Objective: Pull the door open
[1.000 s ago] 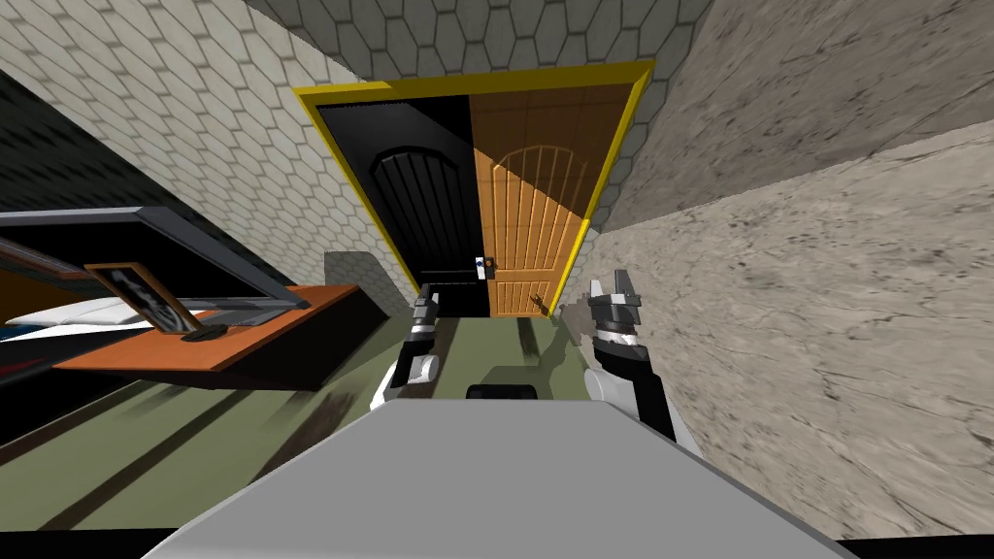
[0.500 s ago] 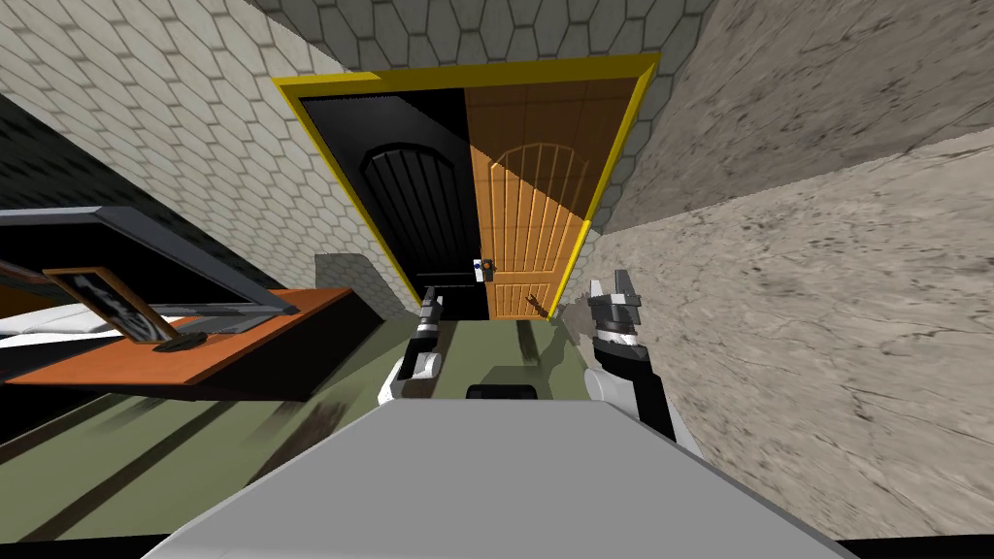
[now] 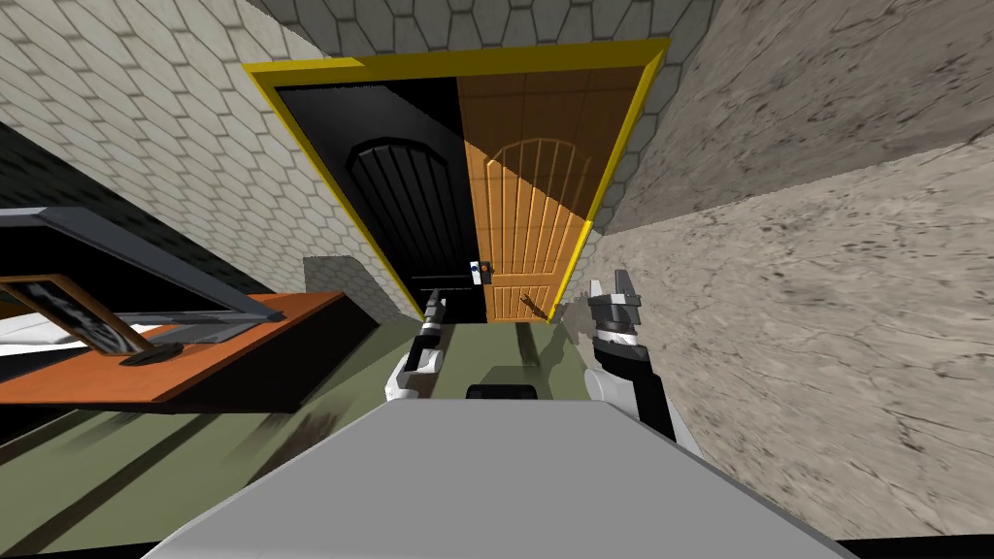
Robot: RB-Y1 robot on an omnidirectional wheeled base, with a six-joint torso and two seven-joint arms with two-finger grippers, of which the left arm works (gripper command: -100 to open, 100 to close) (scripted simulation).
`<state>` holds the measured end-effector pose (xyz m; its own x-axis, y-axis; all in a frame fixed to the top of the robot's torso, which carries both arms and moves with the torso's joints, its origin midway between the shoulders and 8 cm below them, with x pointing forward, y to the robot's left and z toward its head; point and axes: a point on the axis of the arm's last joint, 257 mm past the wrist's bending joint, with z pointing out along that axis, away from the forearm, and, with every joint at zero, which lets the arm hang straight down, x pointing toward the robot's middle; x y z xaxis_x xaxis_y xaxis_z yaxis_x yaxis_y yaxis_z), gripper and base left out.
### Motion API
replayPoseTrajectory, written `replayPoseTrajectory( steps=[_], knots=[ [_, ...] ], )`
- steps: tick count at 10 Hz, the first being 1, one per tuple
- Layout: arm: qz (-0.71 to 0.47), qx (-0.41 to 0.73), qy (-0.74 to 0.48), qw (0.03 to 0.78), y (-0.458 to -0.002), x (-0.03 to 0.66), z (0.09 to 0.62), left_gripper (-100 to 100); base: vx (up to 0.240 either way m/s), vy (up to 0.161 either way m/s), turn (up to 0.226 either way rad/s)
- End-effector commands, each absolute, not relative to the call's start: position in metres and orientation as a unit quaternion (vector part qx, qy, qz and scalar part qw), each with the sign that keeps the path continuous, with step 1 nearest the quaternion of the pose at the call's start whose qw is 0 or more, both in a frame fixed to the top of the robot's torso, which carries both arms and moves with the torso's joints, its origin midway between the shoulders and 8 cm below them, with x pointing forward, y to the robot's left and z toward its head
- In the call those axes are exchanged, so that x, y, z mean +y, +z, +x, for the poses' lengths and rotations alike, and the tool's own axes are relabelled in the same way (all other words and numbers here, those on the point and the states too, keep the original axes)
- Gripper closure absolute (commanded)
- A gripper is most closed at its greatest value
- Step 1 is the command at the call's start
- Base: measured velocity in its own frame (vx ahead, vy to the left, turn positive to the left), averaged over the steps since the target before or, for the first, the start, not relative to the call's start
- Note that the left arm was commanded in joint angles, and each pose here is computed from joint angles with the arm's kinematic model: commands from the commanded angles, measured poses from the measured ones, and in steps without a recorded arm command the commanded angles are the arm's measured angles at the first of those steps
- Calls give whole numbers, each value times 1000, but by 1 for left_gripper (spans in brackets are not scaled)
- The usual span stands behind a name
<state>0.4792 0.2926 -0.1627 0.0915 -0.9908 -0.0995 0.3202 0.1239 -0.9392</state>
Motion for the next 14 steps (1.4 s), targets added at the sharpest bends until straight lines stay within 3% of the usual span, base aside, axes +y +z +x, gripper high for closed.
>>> replayPoseTrajectory(
  steps=[1,14],
  knots=[
    [-409,426,-525,613,-174,293,488,-100,105,-13,-22],
    [-474,464,-501,555,-252,304,535,-100,99,-12,-21]
  ],
)
